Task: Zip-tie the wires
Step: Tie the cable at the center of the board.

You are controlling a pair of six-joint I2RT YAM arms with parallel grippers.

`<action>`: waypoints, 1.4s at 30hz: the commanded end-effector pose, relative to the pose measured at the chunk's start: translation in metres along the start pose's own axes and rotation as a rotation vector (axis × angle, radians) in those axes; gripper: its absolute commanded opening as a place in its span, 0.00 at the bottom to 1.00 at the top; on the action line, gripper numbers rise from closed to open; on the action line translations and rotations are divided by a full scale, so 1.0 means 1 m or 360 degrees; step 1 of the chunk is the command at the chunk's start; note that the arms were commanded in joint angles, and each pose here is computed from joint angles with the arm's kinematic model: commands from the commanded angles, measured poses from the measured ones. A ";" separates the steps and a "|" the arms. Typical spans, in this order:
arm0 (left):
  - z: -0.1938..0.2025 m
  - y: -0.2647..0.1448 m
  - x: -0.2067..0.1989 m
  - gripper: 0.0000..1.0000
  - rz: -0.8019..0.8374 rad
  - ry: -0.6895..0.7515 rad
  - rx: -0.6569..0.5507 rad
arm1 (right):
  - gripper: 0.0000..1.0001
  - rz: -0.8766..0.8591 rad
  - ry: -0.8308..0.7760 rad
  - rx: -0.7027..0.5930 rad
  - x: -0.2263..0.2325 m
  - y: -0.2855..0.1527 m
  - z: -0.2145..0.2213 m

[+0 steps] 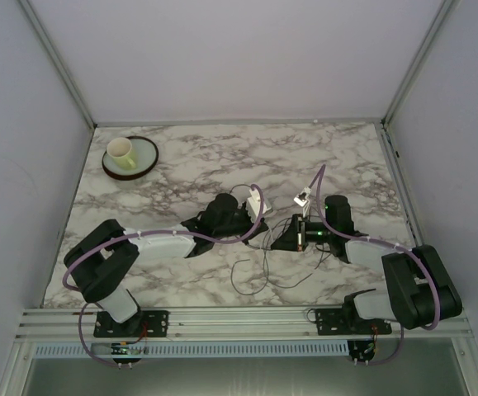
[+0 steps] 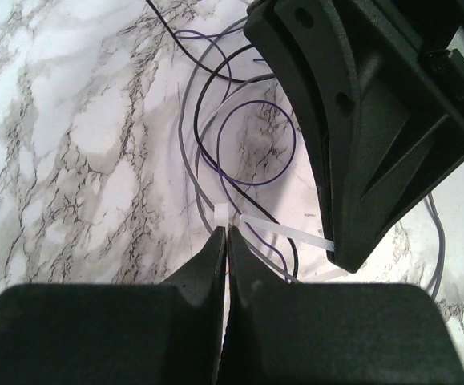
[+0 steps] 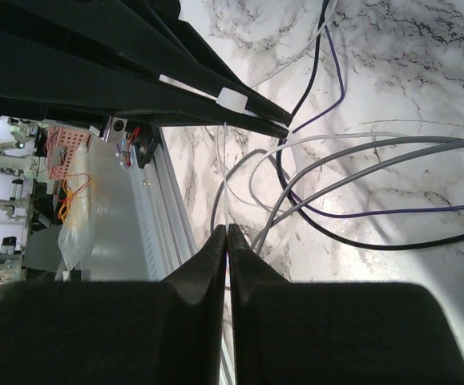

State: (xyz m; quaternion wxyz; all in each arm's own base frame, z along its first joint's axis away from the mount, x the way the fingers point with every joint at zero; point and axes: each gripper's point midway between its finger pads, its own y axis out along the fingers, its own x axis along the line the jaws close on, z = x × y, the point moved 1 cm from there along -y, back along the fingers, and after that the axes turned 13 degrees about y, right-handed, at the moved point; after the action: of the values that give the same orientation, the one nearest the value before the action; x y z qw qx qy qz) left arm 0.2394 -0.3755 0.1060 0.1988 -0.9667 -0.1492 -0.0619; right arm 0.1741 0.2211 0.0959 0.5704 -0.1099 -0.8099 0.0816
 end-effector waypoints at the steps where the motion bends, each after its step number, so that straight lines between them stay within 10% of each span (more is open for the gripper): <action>1: -0.016 -0.004 0.001 0.00 -0.0006 0.0053 -0.0069 | 0.00 -0.0048 -0.0093 0.0013 0.008 0.002 -0.005; 42: -0.014 -0.010 -0.002 0.00 -0.0041 0.0167 -0.0084 | 0.00 -0.0062 -0.0081 -0.0001 0.011 0.003 -0.010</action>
State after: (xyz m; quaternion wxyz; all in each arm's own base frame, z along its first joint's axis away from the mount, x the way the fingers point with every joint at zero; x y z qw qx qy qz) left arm 0.2330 -0.3692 0.1030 0.2066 -0.9633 -0.1484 -0.0862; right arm 0.1745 0.2214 0.0968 0.5709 -0.1096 -0.8098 0.0799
